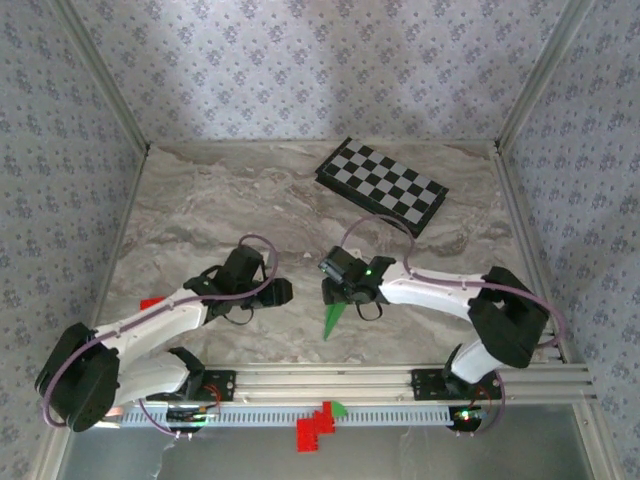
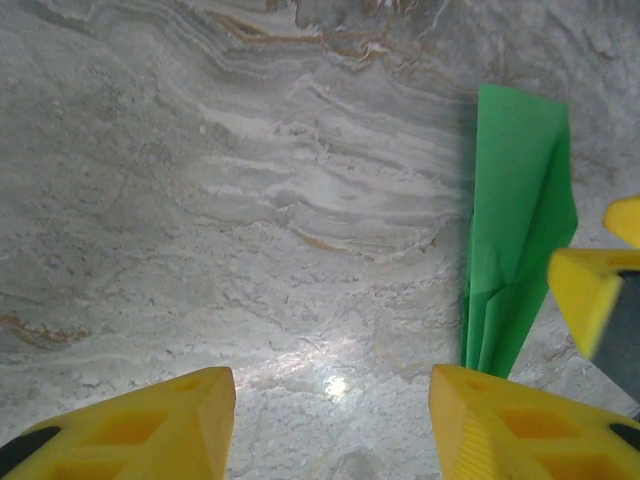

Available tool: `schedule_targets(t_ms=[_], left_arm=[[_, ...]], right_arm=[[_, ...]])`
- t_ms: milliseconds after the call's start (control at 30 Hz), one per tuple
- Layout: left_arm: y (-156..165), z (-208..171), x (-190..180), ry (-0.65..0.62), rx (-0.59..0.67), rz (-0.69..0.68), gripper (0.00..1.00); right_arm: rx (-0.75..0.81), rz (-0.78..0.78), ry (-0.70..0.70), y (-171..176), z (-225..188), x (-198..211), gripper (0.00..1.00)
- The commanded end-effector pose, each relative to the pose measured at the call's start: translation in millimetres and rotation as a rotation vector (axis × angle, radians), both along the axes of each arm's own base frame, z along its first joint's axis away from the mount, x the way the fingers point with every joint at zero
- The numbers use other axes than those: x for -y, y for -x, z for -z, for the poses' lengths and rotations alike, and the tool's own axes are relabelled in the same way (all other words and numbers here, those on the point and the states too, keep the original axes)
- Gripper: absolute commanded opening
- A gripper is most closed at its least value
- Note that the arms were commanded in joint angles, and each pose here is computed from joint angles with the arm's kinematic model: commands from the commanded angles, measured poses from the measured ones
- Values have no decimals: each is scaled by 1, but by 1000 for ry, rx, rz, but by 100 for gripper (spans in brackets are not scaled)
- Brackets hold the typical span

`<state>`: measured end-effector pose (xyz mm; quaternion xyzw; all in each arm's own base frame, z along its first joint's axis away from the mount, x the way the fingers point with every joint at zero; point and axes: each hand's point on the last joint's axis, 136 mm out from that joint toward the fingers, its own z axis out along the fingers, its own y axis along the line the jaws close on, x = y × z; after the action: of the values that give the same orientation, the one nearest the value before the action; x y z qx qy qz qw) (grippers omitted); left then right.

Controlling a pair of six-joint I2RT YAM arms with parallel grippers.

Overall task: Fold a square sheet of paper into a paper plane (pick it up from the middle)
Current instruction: Turn over the paper plane at the center of the table.

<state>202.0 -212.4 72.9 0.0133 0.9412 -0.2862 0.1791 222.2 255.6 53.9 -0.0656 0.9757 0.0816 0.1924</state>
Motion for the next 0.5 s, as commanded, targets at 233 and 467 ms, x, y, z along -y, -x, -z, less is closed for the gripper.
schedule_targets(t_ms=[233,467], left_arm=[[-5,-5,12,42,5,29,55],[-5,-6,18,48,3,42,56]], right_arm=[[-2,154,-29,-2,13,12,59],[-22,217,-121,5,18,25,36]])
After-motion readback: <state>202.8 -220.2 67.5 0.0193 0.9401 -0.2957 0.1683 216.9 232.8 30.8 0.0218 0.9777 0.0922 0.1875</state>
